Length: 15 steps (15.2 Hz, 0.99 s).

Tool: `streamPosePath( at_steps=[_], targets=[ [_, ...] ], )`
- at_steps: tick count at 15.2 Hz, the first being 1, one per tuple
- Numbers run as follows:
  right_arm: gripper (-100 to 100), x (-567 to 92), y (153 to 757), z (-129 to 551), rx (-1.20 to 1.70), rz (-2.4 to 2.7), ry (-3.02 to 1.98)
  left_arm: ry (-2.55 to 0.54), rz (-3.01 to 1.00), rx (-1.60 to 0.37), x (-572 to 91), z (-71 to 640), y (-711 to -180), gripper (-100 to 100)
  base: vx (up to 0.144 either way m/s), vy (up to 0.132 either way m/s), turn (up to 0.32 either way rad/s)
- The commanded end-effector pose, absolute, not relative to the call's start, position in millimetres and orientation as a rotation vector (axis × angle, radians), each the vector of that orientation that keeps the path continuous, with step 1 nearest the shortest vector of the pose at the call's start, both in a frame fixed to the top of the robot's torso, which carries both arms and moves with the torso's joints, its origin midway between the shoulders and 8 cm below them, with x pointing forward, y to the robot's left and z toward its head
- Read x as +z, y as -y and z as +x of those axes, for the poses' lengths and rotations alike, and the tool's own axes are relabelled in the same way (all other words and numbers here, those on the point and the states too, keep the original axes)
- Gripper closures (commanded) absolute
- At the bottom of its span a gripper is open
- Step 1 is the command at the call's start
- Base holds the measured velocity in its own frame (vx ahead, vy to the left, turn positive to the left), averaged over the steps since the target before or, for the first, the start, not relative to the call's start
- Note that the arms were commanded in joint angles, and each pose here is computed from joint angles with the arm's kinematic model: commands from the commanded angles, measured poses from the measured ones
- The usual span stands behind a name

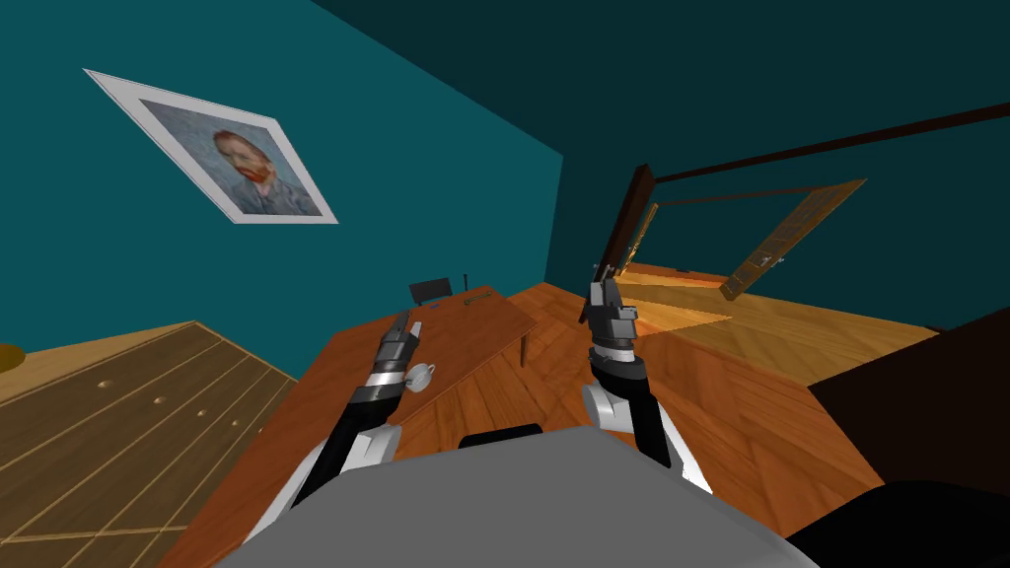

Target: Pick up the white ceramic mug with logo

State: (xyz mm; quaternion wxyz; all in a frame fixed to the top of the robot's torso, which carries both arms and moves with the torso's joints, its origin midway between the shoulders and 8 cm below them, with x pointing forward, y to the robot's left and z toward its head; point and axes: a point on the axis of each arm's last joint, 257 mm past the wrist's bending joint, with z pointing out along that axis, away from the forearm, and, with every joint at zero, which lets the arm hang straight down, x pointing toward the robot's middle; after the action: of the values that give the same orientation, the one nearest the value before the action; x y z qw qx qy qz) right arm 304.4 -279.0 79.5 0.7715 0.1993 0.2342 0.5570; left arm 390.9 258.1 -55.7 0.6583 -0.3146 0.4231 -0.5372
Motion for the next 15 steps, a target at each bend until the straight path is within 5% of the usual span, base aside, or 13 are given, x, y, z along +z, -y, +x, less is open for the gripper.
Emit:
streamPosePath(
  at_steps=[1, 15],
  targets=[
    [0, 79.5, 279.0, 304.4, 1.207, 0.432, -0.508, -1.036, -0.732, -1.202, -75.1, 396.9, -257.8, -100, -0.020, 0.055, -0.111],
    [0, 79.5, 279.0, 304.4, 1.207, 0.432, -0.508, -1.363, -0.828, -1.085, -162.8, 410.5, -273.6, -100, -0.019, 0.060, -0.089]
  ],
)
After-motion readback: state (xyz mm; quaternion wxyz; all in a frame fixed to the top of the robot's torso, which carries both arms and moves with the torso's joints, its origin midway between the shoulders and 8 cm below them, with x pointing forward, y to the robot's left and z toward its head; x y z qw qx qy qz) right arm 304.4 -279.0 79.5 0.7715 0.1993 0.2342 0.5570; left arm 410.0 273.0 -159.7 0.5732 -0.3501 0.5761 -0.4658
